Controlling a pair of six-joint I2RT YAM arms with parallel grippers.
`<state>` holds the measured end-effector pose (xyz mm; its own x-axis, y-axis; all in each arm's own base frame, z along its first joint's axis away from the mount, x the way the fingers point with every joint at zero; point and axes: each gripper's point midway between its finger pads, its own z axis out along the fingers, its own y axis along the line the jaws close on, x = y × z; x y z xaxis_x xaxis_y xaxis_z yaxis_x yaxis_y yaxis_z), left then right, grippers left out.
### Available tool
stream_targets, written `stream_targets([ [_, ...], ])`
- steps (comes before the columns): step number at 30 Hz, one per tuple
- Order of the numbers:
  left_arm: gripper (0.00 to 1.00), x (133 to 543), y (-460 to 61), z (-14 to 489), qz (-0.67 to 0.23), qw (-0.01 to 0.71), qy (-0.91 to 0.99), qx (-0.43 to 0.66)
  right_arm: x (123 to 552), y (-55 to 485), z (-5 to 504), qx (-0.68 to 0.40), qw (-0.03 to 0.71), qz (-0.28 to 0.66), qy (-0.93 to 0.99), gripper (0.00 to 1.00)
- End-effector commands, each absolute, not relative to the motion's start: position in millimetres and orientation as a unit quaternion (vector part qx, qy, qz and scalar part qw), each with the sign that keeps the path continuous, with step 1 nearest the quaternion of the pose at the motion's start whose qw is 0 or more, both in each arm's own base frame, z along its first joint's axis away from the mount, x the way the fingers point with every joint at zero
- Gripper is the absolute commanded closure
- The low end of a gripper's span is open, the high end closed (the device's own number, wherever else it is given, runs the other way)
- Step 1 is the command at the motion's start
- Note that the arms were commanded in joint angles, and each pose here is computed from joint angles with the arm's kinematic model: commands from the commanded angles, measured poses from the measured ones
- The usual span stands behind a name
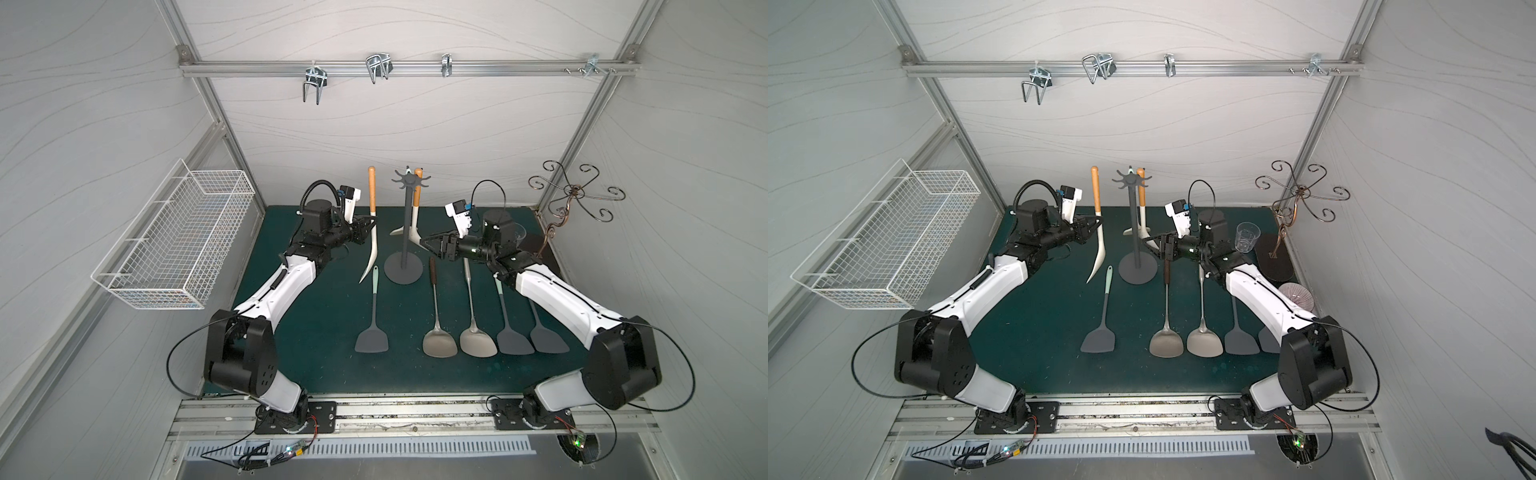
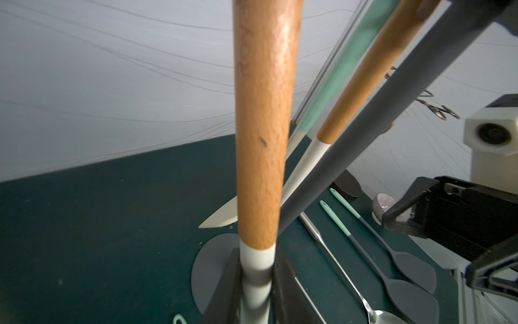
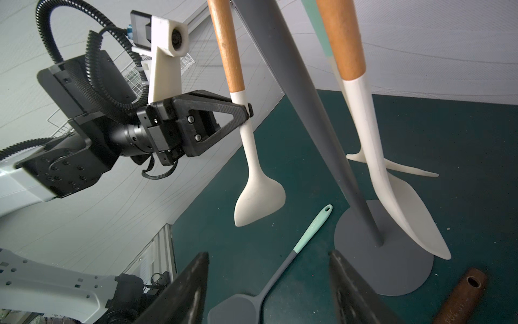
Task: Take the spatula off the kitchen utensil rack
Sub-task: Place the spatula at the center of the board.
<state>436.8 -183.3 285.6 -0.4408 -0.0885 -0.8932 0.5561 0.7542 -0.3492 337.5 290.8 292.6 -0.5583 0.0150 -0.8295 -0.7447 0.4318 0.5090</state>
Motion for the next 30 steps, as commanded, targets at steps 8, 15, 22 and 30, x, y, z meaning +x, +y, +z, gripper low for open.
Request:
stream_targets([
  [8,1.0,403.0,-129.3,273.1,-0.159,0.477,0.864,0.012,301.8,290.6,307.7,-0.261,0.391,0.476,0.744,0.01],
  [15,1.0,377.7,-96.5,247.6,-0.075,0.431,0.899,-0.034,285.2,281.8,295.9,-0.253,0.373,0.47,0.759,0.01],
  [22,1.0,358.1,-75.3,221.5,0.005,0.378,0.924,-0.065,282.7,272.8,273.8,-0.221,0.346,0.452,0.792,0.01],
  [30,1.0,341.9,-52.7,200.4,0.113,0.327,0.935,-0.081,283.0,272.8,258.0,-0.192,0.33,0.452,0.806,0.01],
])
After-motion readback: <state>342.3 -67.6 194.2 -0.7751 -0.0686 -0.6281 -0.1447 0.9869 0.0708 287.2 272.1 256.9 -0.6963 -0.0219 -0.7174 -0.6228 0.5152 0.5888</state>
